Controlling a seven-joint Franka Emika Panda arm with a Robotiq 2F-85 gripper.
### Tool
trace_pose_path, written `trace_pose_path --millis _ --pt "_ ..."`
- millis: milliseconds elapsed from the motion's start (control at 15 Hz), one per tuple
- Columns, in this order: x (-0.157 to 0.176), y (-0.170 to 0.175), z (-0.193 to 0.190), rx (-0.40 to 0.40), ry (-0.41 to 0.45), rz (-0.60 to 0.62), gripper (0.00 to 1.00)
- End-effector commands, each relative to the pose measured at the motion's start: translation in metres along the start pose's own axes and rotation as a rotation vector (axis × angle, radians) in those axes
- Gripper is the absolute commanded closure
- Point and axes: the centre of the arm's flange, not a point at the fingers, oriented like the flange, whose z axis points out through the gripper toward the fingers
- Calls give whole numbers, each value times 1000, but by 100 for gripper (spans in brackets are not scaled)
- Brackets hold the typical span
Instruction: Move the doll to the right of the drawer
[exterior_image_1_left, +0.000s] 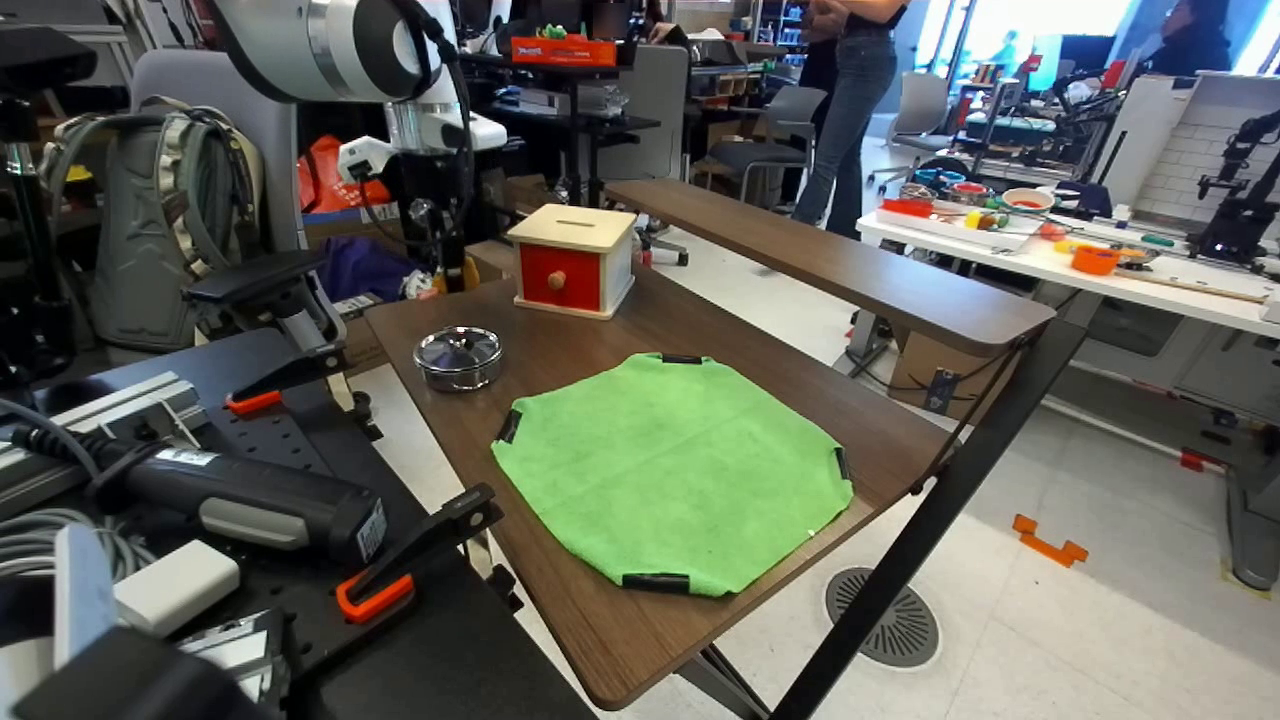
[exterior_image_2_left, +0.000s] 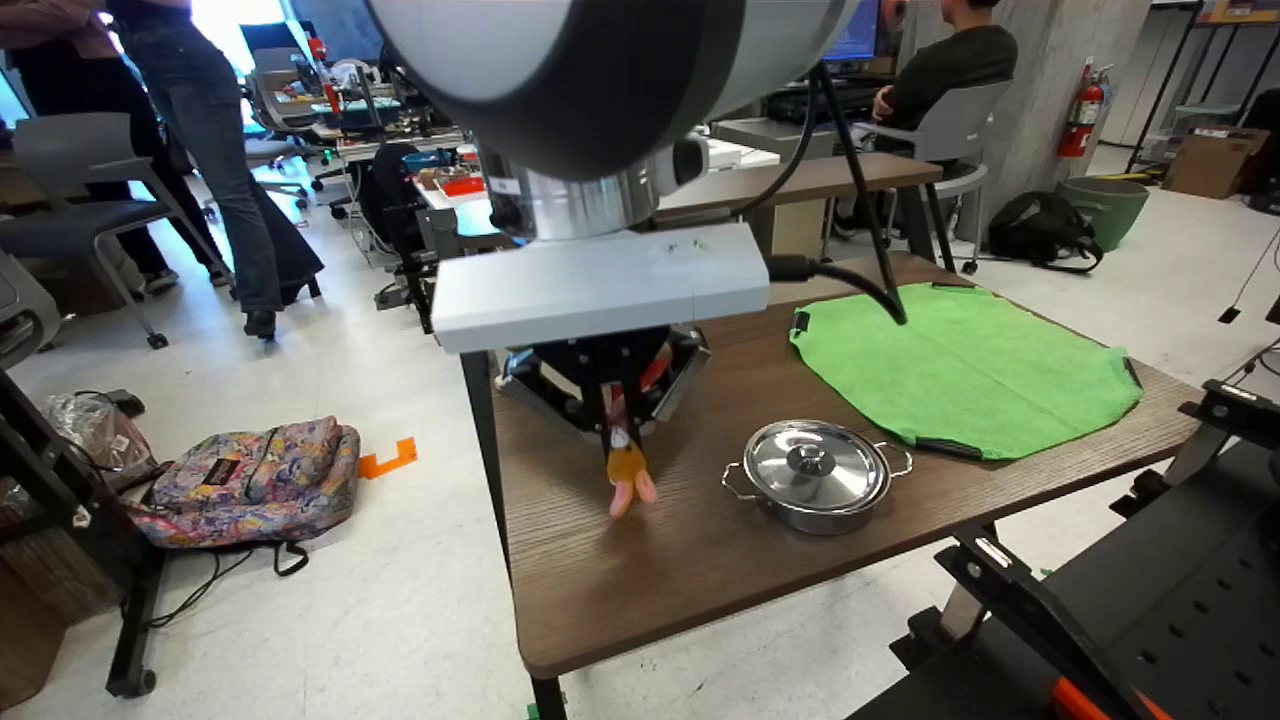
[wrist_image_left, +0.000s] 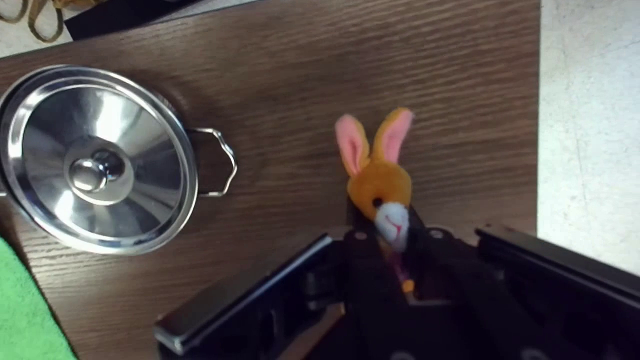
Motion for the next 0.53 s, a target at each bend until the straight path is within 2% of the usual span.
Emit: trace_pose_path --millis 0,267,467 --pt "5 20 -52 34 17 45 96" --pt "18 55 -96 58 62 115 96" --pt "40 95 -113 65 117 210 96"
